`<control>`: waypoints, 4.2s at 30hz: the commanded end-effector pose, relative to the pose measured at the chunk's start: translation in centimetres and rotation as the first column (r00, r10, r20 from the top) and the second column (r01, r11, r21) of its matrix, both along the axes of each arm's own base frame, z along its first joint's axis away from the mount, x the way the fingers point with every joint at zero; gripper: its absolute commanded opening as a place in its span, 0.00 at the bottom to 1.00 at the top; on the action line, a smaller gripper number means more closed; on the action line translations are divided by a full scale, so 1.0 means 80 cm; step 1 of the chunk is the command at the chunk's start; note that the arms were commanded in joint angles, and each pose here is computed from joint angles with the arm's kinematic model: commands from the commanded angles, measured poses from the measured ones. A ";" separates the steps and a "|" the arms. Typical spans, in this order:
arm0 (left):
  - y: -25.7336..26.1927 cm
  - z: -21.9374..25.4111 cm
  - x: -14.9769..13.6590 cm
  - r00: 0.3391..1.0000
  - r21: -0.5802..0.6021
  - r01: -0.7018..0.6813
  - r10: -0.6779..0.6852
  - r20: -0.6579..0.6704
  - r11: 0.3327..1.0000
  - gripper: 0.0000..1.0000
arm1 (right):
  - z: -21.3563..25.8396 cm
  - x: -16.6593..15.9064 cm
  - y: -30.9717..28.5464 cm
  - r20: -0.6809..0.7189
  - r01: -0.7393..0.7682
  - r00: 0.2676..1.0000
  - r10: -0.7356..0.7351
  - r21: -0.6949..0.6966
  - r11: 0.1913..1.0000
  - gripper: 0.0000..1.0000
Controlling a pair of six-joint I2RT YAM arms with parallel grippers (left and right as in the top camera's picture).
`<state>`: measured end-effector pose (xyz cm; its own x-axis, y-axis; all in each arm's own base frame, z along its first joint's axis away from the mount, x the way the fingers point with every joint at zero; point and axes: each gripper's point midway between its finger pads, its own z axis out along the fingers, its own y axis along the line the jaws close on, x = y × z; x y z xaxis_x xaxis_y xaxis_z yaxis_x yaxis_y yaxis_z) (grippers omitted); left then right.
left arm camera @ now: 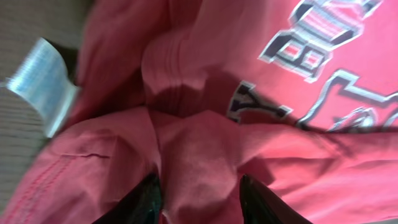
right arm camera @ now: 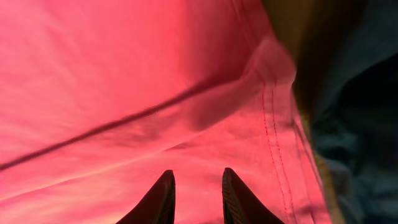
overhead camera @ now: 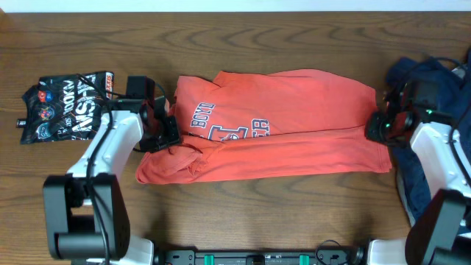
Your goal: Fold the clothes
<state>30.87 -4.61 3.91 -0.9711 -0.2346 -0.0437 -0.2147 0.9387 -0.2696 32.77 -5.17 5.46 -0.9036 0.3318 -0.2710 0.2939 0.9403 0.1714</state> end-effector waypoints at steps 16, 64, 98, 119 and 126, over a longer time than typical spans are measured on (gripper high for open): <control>0.015 -0.067 -0.084 0.964 0.055 0.049 -0.033 -0.265 0.997 0.51 | -0.100 -0.117 -0.019 -0.355 0.167 0.912 -0.207 -0.141 0.976 0.28; -0.059 0.035 0.212 0.900 -0.408 0.166 0.031 0.435 0.898 0.06 | 0.041 -0.009 0.058 0.063 -0.107 0.992 0.105 0.034 0.994 0.49; -0.002 0.018 0.074 0.993 -0.174 0.076 -0.057 0.108 0.982 0.06 | -0.038 0.171 0.001 0.414 0.088 0.909 -0.040 -0.098 0.991 0.60; -0.013 0.037 0.112 0.964 -0.237 0.121 -0.057 0.259 0.964 0.06 | 0.026 0.182 -0.003 0.470 0.106 0.881 -0.057 -0.080 0.991 0.01; -0.034 0.073 0.092 0.972 -0.451 0.127 -0.019 0.235 0.883 0.06 | 0.081 0.120 0.004 0.360 0.102 0.931 -0.065 -0.083 0.991 0.01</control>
<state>39.42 -6.47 8.01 -0.9575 -0.2087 -0.1993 -0.0408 0.7815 -0.6226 43.48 -4.98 9.59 -0.7185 0.3479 -0.6023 0.3002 0.9362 0.1827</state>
